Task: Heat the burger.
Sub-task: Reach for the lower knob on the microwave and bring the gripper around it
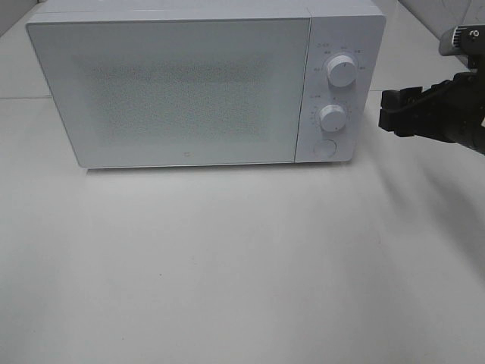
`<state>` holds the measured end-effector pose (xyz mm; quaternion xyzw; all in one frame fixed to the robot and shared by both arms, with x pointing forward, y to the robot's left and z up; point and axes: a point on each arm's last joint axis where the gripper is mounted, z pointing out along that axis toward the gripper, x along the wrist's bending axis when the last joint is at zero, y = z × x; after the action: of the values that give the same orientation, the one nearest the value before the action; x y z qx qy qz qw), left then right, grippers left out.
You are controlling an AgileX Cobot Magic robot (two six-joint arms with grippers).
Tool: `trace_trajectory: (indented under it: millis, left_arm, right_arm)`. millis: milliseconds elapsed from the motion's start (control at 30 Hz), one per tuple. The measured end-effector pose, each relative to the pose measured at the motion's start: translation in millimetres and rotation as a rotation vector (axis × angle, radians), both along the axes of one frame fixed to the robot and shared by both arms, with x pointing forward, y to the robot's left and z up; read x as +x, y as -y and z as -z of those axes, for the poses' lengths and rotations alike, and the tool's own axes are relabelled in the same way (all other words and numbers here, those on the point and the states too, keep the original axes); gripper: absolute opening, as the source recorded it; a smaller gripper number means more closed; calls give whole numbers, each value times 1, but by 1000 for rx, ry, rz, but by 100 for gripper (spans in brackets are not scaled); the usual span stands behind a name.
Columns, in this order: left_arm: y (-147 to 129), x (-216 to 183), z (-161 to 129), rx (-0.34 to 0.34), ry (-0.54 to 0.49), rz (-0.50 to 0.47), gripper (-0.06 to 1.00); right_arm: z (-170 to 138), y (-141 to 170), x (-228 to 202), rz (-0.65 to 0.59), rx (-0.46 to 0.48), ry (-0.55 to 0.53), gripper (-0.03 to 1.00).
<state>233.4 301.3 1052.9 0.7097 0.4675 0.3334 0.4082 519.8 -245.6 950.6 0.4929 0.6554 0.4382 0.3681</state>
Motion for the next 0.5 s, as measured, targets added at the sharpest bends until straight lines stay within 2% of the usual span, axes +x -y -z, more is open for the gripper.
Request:
trace_trajectory:
  millis: [267,500]
  left_arm:
    - [0,0,0,0,0,0,0]
    - [0,0,0,0,0,0,0]
  right_arm:
    - [17,-32,0,-95,21,9,66]
    - [28,-55,7,-100,17,-6,66]
